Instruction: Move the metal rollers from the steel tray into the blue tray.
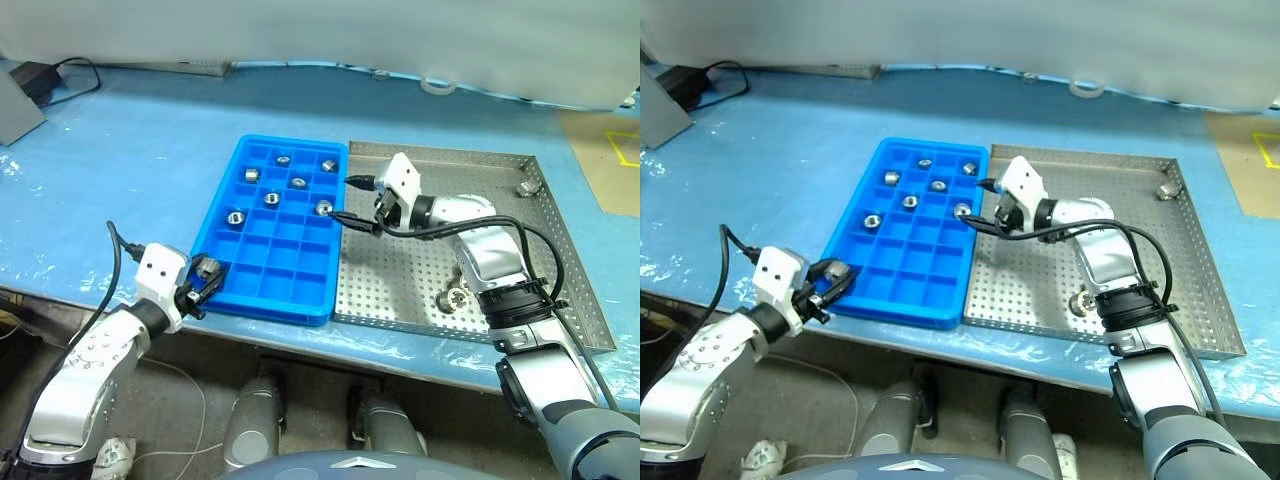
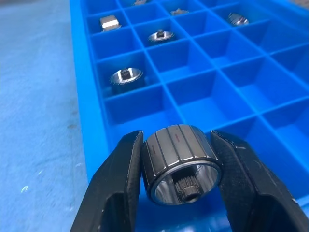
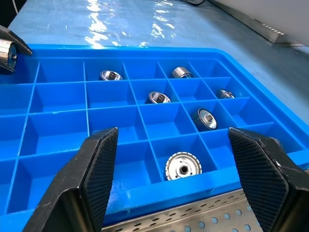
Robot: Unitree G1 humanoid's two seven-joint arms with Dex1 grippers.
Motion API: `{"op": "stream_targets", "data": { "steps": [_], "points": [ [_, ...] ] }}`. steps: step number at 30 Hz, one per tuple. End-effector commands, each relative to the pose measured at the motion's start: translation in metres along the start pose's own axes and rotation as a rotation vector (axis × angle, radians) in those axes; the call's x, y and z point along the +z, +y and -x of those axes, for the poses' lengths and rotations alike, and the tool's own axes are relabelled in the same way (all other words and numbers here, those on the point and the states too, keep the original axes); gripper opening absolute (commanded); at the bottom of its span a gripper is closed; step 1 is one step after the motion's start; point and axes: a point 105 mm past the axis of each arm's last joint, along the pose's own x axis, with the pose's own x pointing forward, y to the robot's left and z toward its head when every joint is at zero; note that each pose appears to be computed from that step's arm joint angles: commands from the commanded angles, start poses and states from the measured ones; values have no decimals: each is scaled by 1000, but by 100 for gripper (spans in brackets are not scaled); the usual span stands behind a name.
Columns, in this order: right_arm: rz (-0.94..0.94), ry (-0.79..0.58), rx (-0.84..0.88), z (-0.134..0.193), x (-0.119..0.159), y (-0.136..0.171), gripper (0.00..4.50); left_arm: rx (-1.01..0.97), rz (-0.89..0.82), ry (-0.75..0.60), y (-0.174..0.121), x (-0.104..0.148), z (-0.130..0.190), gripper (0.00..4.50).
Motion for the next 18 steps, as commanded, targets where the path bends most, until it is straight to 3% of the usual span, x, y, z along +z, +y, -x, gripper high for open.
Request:
{"op": "stream_targets", "data": {
  "steps": [1, 9, 10, 14, 18],
  "points": [
    [41, -36, -3, -1, 13, -3, 380, 7, -38, -37, 0, 9, 1, 203],
    [44, -30, -6, -3, 9, -1, 380, -5, -5, -3, -2, 5, -3, 203],
    [44, -30, -8, -2, 8, -1, 383, -1, 1, 1, -1, 5, -3, 261],
    [41, -27, -13, -2, 6, -1, 383, -16, 17, 8, 0, 6, -2, 365],
    [41, -27, -20, 0, 6, -2, 383, -31, 35, -22, 3, 15, -5, 365]
  ]
}}
